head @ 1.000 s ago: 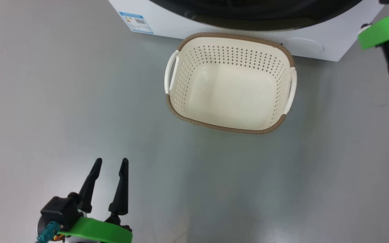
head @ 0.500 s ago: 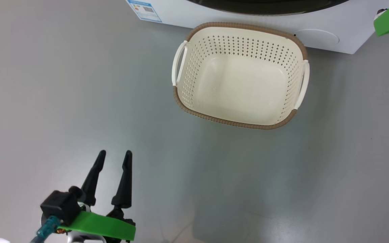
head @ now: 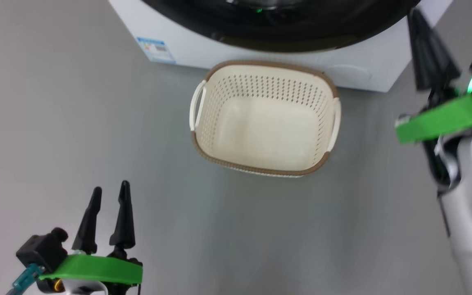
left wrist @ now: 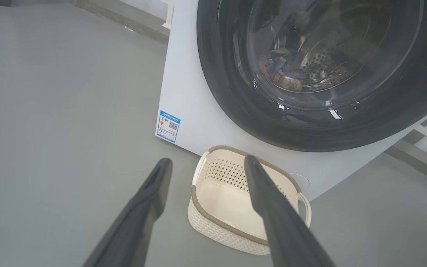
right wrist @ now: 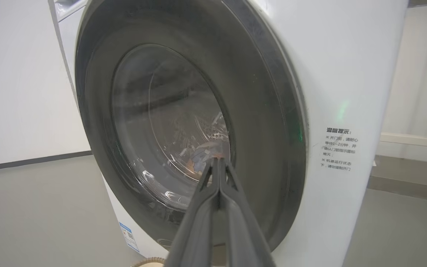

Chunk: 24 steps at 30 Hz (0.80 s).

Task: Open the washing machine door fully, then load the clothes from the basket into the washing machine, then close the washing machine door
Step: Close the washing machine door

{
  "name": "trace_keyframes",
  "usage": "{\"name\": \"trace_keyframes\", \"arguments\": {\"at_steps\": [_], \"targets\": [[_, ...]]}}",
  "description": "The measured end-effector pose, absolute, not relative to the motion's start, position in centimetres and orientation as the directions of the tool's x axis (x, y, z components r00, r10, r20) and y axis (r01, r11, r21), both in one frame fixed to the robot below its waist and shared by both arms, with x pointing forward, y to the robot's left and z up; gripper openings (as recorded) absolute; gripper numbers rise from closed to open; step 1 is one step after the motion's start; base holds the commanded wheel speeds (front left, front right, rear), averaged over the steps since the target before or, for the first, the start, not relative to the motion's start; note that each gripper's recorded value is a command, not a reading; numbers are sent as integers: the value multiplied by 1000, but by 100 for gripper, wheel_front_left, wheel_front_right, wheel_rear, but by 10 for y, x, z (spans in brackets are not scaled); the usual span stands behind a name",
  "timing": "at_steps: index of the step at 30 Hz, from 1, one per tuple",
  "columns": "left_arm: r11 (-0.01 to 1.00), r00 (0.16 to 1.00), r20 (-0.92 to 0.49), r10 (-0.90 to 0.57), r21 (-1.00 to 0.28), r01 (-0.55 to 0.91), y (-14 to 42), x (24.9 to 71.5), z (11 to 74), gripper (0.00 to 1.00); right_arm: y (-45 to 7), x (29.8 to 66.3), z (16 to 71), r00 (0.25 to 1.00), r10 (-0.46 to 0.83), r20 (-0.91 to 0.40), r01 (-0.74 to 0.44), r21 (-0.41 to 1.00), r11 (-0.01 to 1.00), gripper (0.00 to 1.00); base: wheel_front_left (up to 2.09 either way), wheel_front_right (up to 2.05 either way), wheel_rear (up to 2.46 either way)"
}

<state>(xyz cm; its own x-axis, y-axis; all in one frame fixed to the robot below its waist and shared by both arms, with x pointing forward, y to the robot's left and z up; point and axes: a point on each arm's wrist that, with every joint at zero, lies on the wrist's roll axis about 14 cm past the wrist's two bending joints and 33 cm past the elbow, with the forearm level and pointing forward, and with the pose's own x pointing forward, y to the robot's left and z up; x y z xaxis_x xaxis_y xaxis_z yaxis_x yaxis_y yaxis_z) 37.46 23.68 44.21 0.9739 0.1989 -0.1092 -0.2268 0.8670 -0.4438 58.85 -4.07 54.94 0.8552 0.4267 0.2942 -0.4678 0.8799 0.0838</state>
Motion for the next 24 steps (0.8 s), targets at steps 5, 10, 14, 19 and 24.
{"name": "trace_keyframes", "arguments": {"at_steps": [5, 10, 14, 19, 24], "targets": [[891, 979, -92, 182, -405, -203, 234, 371, 448, 100, -58, 539, 530, 883, 413, 224, -443, 101, 891, 100, 0, 0, 0], [914, 979, -97, 181, -352, -204, 235, 355, 449, 100, -85, 493, 522, 912, 374, 170, -394, 101, 913, 100, 0, 0, 0], [927, 980, -109, 167, -322, -193, 228, 338, 446, 100, -108, 459, 527, 932, 322, 167, -341, 101, 935, 100, 0, 0, 0], [945, 991, -77, 113, -300, -131, 213, 331, 455, 100, -136, 422, 536, 951, 251, 179, -271, 99, 957, 100, 0, 0, 0], [950, 998, -34, 60, -304, -68, 198, 332, 467, 100, -151, 390, 537, 963, 202, 177, -224, 110, 969, 100, 0, 0, 0]]}}
